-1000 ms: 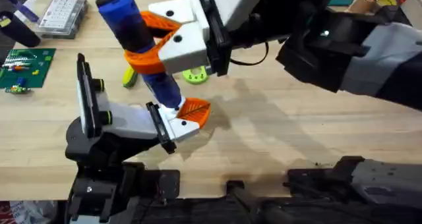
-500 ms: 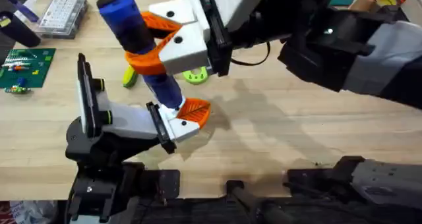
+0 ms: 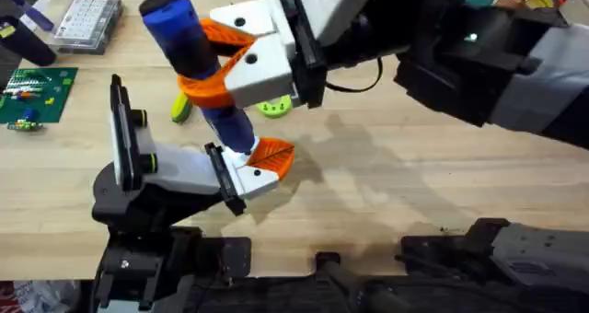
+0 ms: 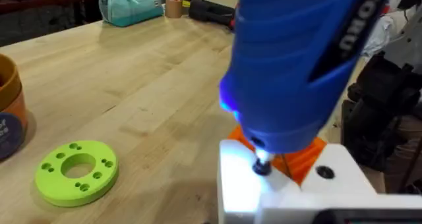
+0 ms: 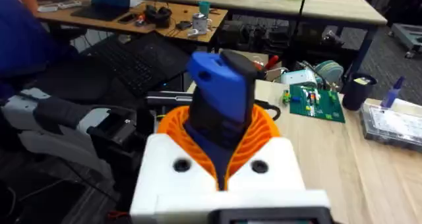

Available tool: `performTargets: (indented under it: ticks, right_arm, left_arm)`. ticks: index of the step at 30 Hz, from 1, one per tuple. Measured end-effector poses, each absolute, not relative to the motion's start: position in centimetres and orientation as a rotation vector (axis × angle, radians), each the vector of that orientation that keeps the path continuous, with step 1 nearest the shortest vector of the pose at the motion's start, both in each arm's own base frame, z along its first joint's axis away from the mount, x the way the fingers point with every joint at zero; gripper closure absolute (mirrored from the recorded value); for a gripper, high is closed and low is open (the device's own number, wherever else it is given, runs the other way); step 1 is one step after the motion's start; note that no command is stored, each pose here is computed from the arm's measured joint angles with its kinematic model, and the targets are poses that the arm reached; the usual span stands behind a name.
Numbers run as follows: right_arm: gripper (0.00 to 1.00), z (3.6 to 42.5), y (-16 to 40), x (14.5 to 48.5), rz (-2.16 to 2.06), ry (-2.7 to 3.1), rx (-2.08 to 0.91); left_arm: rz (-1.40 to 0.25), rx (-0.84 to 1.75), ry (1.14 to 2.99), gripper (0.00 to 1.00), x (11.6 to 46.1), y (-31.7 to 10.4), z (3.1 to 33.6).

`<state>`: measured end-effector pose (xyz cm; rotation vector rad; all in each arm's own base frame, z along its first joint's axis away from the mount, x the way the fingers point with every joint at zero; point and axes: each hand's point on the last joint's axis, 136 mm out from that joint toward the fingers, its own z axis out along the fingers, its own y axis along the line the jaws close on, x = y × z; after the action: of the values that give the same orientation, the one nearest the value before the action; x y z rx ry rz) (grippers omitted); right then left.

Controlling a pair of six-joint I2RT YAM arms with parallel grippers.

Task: Pick up the gripper from the table and insert it into the empty holder that is missing its gripper. Then pick up a screw, insert it into the mounting hole, and use the screwdriver to tighten it. Finally, clean up the table by picking up the vegetable and placing it into the bucket.

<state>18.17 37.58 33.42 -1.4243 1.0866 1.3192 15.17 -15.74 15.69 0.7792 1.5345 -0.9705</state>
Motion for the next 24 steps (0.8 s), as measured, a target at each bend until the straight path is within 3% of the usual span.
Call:
performTargets:
  ticks: [24]
  right_arm:
    - [0.973,33.24,37.31,17.78,1.312,1.092,-1.452]
  left_arm:
    - [-0.978,0.78,1.538,0.988,15.12,-15.77,15.63]
